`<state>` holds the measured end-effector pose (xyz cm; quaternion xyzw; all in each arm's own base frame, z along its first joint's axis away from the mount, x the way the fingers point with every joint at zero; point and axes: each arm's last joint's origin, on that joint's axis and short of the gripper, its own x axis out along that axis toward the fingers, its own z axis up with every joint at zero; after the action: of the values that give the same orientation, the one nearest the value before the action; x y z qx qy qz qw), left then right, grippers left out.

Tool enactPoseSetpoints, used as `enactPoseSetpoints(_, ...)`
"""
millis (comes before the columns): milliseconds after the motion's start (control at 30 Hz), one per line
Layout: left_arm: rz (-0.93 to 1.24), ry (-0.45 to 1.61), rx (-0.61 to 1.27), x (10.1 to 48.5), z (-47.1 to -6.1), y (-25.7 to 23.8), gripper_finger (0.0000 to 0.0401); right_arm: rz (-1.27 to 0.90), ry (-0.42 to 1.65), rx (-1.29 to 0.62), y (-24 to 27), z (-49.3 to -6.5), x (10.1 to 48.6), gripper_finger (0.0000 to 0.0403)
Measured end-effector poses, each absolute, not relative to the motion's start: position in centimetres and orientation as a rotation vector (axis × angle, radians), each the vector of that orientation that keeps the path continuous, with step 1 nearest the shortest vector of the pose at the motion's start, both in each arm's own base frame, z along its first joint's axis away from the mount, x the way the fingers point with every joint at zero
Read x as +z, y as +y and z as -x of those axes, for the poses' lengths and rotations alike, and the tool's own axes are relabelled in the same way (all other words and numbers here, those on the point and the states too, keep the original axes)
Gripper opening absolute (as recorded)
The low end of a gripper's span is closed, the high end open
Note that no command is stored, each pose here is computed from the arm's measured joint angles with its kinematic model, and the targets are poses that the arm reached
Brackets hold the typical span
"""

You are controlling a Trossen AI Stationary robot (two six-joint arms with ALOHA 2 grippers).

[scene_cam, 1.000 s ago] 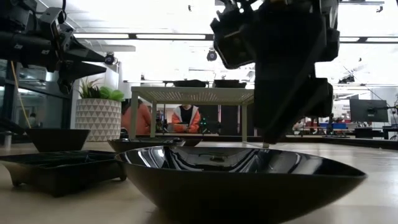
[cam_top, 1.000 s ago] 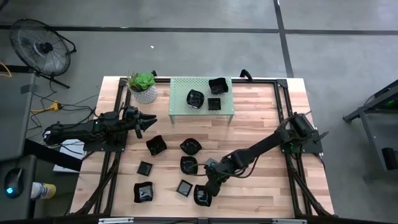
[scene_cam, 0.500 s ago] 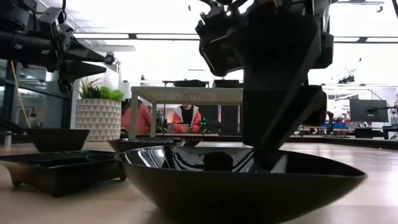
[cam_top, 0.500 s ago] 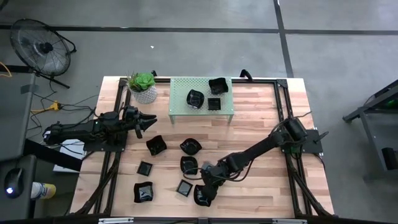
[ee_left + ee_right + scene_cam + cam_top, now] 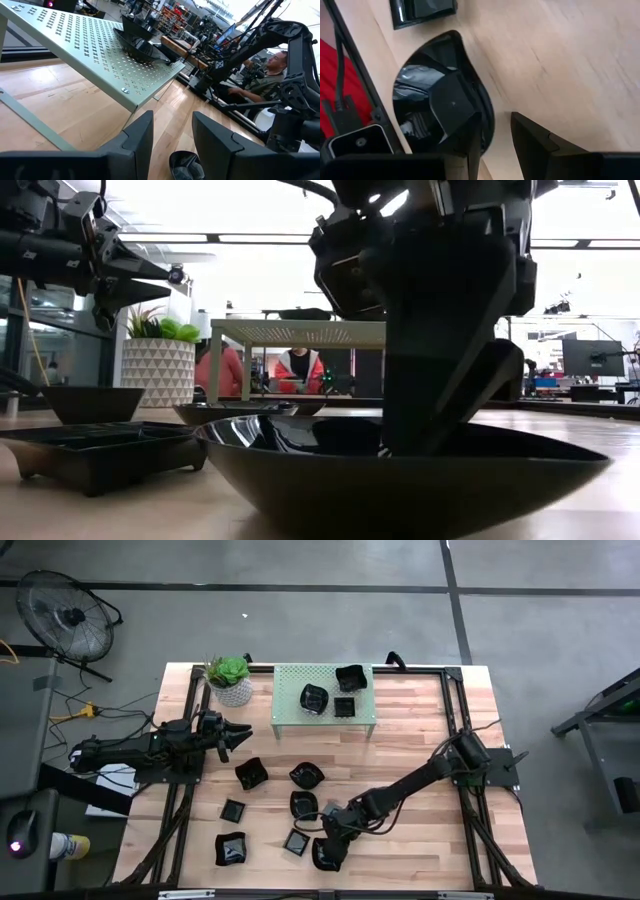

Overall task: Pick & Place Mini shaped plates
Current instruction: Stack the leaf shaped plate on top of the leaf shaped plate on the shelf

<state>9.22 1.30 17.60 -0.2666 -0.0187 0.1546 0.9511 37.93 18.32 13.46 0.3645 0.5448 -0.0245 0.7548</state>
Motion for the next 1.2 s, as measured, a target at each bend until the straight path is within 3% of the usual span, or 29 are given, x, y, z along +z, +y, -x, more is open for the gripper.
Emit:
enactPoseSetpoints(633, 0.542, -0.038, 0.314, 17.6, -9.22, 1.3, 0.0133, -0.769, 1.167, -0.061, 18.23, -37.98, 13.56, 0.0097)
enactPoseSetpoints(1067, 0.542, -0.038, 0.314, 17.6, -9.22, 1.3, 0.0134, -0.757, 1.18, -0.006, 18.32, -37.9, 13.9, 0.0007)
enactPoseSetpoints(1200, 0.542, -0.038, 0.314, 17.59, -9.22, 1.3, 0.0134, -0.756, 1.179, -0.003, 18.33, -37.92, 13.93, 0.0006)
